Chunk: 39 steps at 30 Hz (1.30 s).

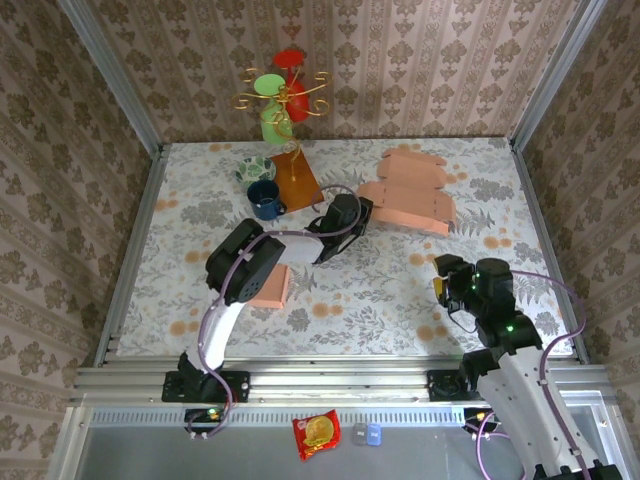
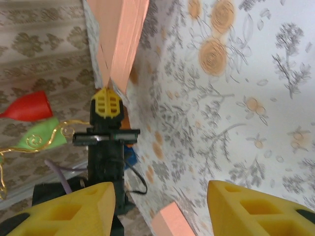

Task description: Fold the paper box

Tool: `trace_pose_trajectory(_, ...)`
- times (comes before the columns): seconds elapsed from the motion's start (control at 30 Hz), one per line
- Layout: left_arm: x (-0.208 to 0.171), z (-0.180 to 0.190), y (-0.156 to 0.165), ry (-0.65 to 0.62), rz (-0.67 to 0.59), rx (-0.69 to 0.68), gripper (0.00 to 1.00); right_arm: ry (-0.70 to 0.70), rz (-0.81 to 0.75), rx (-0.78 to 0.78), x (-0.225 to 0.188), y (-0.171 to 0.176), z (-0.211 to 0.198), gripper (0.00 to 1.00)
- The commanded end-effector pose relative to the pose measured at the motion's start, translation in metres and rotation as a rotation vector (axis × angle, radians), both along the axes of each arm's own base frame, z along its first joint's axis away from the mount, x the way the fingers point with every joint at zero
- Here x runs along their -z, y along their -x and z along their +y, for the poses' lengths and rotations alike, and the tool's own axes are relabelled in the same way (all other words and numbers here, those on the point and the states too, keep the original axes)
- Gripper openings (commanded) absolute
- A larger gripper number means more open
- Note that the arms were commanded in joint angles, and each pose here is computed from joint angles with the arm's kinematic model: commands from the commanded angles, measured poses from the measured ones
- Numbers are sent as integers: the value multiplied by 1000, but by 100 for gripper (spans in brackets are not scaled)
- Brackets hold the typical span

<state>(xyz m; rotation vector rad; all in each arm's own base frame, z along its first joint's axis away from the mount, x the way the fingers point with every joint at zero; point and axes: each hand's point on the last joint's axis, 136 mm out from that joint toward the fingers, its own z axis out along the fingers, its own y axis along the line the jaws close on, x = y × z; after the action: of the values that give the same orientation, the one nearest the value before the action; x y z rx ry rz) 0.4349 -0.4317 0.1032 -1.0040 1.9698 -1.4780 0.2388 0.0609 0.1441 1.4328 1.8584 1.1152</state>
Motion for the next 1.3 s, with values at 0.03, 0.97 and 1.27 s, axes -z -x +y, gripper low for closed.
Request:
trace_pose_trajectory(0.03, -40, 6, 4, 115, -30, -53, 0, -25, -93, 145, -5, -24, -13, 57)
trace_pose_trajectory(0.97, -61, 6, 24, 226, 23, -80, 0, -136, -177, 158, 20, -192, 34, 56)
trace_pose_trajectory(1.27, -60, 8, 24, 230, 27, -80, 0, -124, -188, 174, 22, -199, 25, 47)
